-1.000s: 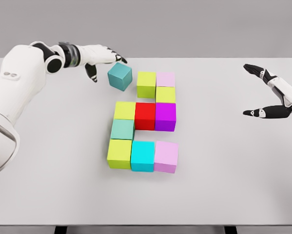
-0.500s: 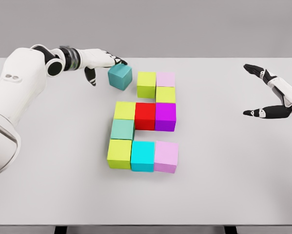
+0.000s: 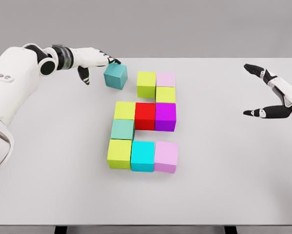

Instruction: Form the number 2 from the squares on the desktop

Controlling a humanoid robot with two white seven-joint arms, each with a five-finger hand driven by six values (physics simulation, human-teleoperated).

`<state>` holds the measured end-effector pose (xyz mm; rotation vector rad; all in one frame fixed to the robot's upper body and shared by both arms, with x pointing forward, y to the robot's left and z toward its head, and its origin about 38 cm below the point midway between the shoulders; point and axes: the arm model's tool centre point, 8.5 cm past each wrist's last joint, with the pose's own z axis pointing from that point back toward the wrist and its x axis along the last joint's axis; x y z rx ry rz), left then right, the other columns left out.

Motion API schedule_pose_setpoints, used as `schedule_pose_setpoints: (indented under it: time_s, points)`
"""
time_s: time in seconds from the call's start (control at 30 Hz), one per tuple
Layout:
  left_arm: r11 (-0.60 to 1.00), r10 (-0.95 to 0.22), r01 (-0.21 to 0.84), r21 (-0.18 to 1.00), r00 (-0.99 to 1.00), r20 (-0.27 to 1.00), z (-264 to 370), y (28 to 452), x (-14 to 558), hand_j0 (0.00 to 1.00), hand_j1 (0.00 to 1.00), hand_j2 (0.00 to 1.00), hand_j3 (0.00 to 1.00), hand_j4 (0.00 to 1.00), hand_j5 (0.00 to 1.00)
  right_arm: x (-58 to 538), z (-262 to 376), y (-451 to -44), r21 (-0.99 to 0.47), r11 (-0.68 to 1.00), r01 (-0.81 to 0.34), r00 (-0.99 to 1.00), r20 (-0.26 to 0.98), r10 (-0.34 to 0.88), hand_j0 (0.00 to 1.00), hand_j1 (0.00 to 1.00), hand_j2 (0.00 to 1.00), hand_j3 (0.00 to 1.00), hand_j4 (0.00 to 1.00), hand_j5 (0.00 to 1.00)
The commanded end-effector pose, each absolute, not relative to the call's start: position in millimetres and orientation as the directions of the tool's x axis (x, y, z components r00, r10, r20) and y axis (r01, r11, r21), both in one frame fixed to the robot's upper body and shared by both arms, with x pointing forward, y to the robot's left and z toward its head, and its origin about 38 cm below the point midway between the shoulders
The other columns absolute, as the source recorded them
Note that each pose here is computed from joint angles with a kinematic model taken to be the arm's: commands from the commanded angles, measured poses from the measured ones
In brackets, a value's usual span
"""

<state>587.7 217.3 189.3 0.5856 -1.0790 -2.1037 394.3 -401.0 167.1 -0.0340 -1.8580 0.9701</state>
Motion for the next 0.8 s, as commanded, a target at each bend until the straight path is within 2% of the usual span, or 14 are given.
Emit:
schedule_pose_setpoints:
  time_s: [0.0, 0.77]
  points:
    - [-0.423, -0.739, 0.358, 0.832, -0.668, -0.089, 193, 217, 587, 1.00, 1.00, 1.00, 1.00, 1.00, 1.00, 394, 168, -402, -0.625, 0.683, -0.378, -0.501, 0.759, 0.417, 1.00, 1.00, 1.00, 1.00, 1.00, 1.00]
    - [-0.449, -0.715, 0.318, 0.835, -0.689, -0.122, 199, 233, 580, 1.00, 1.00, 1.00, 1.00, 1.00, 1.00, 394, 166, -403, -0.621, 0.686, -0.378, -0.493, 0.763, 0.419, 1.00, 1.00, 1.00, 1.00, 1.00, 1.00]
